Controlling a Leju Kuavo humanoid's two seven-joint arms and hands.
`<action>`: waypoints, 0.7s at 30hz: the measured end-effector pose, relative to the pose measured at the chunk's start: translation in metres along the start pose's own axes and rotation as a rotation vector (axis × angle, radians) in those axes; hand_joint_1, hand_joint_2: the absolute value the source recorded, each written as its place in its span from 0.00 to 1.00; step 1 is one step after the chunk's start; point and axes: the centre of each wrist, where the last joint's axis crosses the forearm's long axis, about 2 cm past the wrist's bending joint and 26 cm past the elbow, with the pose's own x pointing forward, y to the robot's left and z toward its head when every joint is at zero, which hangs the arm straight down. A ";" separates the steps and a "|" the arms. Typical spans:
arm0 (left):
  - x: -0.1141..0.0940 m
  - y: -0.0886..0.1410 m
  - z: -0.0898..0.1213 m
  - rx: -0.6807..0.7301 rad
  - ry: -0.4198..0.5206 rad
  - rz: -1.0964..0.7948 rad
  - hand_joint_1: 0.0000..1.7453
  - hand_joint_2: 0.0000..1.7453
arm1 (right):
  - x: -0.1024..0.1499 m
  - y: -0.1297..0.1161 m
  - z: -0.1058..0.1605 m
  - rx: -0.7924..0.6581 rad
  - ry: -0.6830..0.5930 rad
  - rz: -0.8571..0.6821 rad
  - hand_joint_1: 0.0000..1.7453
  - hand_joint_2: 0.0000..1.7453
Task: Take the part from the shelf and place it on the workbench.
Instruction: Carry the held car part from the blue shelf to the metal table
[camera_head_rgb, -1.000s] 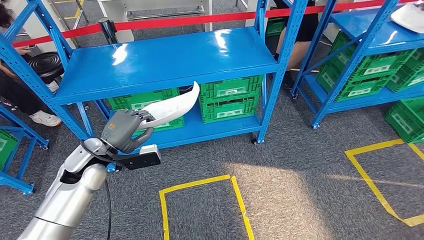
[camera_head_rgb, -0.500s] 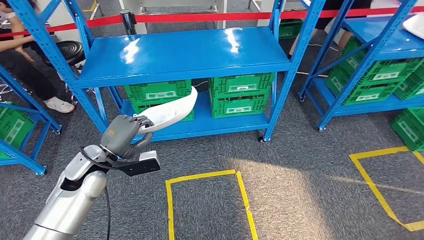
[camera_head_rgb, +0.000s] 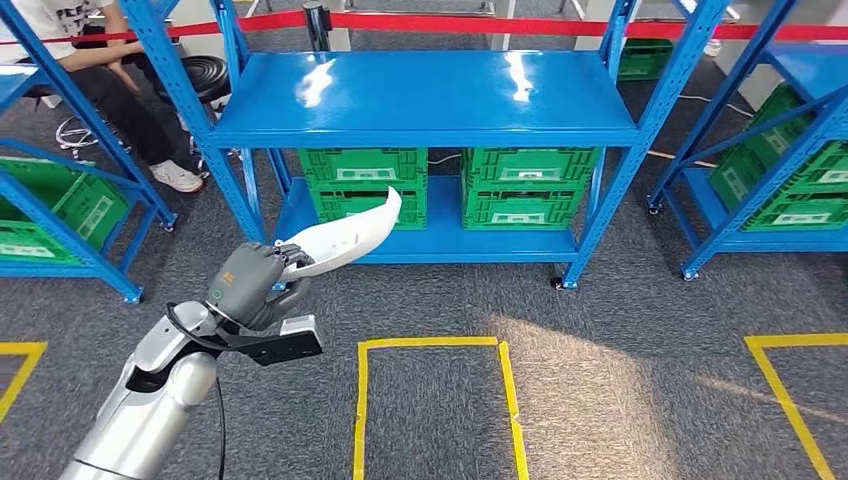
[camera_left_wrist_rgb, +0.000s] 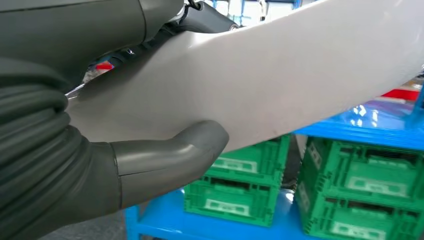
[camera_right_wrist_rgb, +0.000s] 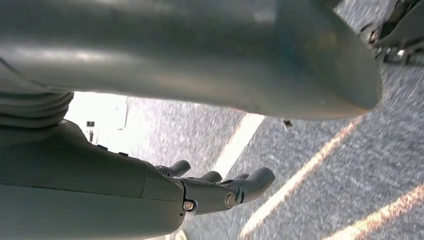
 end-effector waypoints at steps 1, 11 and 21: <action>0.000 0.001 0.000 0.000 -0.004 -0.001 1.00 1.00 | 0.000 0.000 0.000 0.000 0.004 0.001 0.00 0.00; 0.001 0.005 0.003 0.049 -0.038 -0.020 1.00 1.00 | 0.001 0.000 0.000 -0.001 0.004 0.008 0.00 0.00; 0.001 -0.008 0.018 0.035 -0.016 0.029 1.00 1.00 | -0.001 0.000 0.000 -0.005 0.007 0.020 0.00 0.00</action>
